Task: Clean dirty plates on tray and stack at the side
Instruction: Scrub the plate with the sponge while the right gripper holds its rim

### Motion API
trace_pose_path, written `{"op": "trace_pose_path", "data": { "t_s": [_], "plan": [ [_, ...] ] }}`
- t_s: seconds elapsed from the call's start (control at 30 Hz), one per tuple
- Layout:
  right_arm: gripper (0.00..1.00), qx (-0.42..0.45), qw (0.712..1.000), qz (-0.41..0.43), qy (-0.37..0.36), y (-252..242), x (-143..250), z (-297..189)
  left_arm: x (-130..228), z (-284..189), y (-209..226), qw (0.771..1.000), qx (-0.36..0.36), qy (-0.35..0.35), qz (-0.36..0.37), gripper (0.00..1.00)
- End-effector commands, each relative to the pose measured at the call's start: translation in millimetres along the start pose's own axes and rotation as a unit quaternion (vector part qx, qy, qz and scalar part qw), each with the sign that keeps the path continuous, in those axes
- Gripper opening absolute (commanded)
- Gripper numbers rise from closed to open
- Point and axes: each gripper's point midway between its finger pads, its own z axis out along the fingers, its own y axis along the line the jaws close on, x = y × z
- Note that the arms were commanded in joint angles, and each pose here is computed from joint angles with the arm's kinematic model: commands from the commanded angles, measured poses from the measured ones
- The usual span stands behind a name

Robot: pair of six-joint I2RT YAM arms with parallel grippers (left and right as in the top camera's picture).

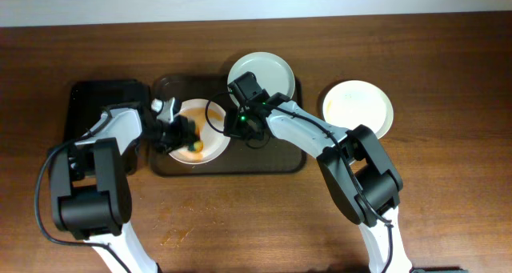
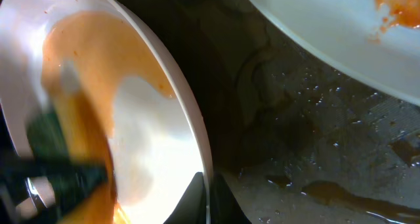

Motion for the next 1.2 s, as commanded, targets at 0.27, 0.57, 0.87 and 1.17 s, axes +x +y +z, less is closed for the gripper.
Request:
{"op": "trace_pose_path", "data": {
  "t_s": [0.27,0.57,0.87,1.17],
  "plan": [
    [0.04,0.001,1.000,-0.002,0.005,-2.6,-0.6,4.4,40.7,7.8,118.3,0.955,-0.284,0.050,-0.071,0.01],
    [0.04,0.001,1.000,-0.002,0.005,-2.6,-0.6,4.4,61.0,-21.3,139.4,0.890,-0.439,0.053,-0.112,0.01],
    [0.04,0.002,1.000,-0.002,0.005,-2.8,-0.7,4.4,-4.5,23.0,82.6,0.899,-0.430,-0.075,0.043,0.00],
    [0.04,0.001,1.000,-0.004,0.005,-2.6,-0.5,4.4,42.8,63.1,35.4,0.950,-0.241,0.086,0.179,0.00]
  ]
}}
